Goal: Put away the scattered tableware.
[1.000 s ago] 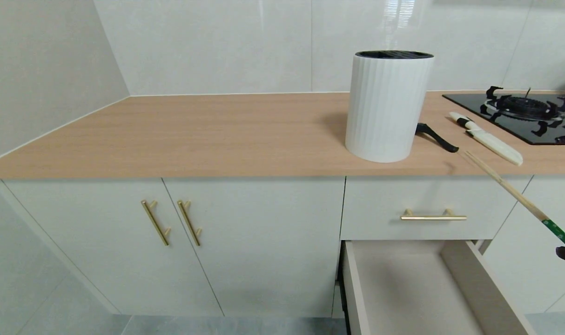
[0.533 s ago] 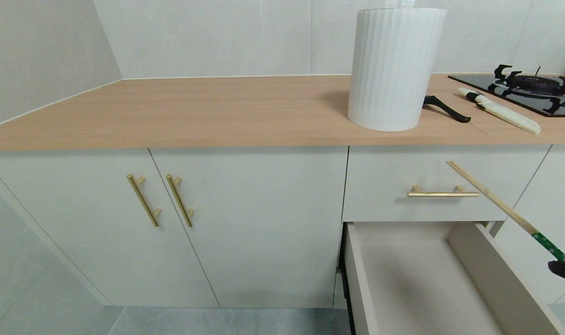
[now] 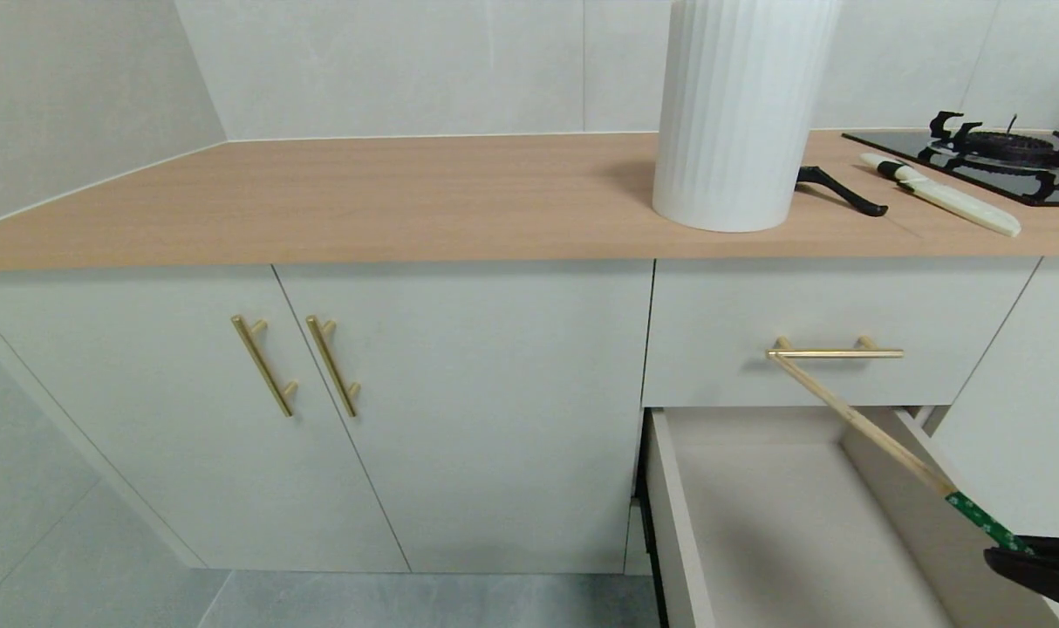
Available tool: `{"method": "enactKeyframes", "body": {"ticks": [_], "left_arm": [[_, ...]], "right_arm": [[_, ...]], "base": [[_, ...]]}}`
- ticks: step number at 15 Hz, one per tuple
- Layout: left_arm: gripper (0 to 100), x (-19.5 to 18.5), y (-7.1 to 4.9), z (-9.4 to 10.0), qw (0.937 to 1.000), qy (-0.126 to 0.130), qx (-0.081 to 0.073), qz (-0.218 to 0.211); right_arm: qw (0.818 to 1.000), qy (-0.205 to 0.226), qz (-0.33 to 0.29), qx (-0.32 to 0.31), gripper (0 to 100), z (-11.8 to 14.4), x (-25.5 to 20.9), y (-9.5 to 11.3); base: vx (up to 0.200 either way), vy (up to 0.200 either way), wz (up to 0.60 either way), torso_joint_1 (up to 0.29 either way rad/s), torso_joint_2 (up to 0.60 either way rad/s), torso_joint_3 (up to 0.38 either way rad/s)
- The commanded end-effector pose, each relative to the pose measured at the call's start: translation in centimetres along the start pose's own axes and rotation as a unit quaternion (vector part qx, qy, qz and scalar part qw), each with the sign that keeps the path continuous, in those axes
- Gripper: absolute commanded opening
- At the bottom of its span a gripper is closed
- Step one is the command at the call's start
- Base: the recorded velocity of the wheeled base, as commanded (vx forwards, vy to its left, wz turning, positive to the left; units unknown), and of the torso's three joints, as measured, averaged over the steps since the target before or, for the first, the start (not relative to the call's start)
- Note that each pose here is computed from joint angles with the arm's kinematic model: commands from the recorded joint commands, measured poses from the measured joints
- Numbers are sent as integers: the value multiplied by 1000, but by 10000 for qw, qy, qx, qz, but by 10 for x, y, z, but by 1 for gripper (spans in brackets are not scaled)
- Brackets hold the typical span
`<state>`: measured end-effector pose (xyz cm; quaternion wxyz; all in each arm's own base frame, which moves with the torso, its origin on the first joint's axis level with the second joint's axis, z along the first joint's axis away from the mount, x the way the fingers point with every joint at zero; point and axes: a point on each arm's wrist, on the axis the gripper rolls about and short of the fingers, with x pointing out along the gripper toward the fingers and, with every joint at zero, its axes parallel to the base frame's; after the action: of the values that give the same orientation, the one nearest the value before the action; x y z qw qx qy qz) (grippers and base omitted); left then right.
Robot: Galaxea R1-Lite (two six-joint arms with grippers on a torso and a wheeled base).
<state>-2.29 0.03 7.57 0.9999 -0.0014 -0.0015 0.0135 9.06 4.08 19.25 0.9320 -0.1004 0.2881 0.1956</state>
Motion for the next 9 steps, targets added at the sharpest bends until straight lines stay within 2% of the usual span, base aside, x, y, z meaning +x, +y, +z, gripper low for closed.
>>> {"method": "enactKeyframes", "body": {"ticks": [1,3,6,7,9], "left_arm": [[100,0,0,0,10000,7,-1,3],[100,0,0,0,10000,7,-1,3],[100,0,0,0,10000,7,-1,3],[100,0,0,0,10000,7,-1,3],[100,0,0,0,10000,7,-1,3]], "right_arm": [[9984,495,231,-175,0,-8,21,7],[9946,935,311,-312,0,-13,37,12],[9834,1773,330,-196,0,-16,71,16],[9792,2005,299,-9,0,-16,84,17],[9738,2186,191,598,0,-12,110,20]], "base": [[0,0,0,0,0,0],[0,0,0,0,0,0],[0,0,0,0,0,0],[0,0,0,0,0,0],[0,0,0,0,0,0]]}}
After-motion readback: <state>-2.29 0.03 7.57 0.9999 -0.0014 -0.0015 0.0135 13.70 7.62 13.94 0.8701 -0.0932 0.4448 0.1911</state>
